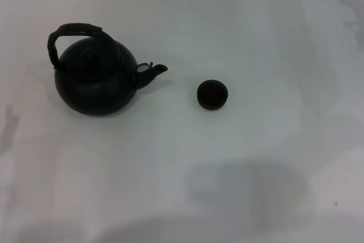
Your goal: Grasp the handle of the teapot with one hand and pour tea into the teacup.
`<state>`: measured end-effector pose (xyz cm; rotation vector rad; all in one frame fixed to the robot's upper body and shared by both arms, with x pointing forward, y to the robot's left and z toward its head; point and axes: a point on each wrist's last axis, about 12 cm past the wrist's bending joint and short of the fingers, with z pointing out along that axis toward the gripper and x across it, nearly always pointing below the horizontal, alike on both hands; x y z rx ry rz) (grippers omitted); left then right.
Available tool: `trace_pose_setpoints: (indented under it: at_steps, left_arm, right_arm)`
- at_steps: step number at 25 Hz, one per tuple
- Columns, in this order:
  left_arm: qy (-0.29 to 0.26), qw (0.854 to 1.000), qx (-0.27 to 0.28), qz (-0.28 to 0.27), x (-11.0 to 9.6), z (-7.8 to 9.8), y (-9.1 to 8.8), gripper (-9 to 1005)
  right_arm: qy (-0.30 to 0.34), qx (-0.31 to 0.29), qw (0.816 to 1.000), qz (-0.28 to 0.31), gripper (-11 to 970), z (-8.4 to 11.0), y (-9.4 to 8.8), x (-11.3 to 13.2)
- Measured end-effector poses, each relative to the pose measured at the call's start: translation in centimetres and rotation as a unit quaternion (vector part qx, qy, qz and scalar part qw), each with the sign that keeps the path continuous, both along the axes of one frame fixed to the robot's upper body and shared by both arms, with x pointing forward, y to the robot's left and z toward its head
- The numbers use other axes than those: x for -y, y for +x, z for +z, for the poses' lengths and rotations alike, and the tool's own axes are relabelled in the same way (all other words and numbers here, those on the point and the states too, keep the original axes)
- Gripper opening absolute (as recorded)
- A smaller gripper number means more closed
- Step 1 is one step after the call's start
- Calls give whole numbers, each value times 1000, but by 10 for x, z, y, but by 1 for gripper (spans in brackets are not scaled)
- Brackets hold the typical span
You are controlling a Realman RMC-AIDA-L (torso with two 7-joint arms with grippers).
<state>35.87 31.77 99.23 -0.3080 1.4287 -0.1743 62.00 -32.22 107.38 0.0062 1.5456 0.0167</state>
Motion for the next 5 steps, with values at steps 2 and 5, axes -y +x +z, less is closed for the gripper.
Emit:
trace_pose_setpoints:
  at_steps: [2,5]
  left_arm:
    - [-14,1000,-1,-10,-10,0,7,893]
    - [-11,1000,1,-22,-16,2,18,893]
  right_arm:
    - [-1,0,1000,3,696,0,0,-2]
    - [-1,-1,1000,6,696,-1,-1,-3]
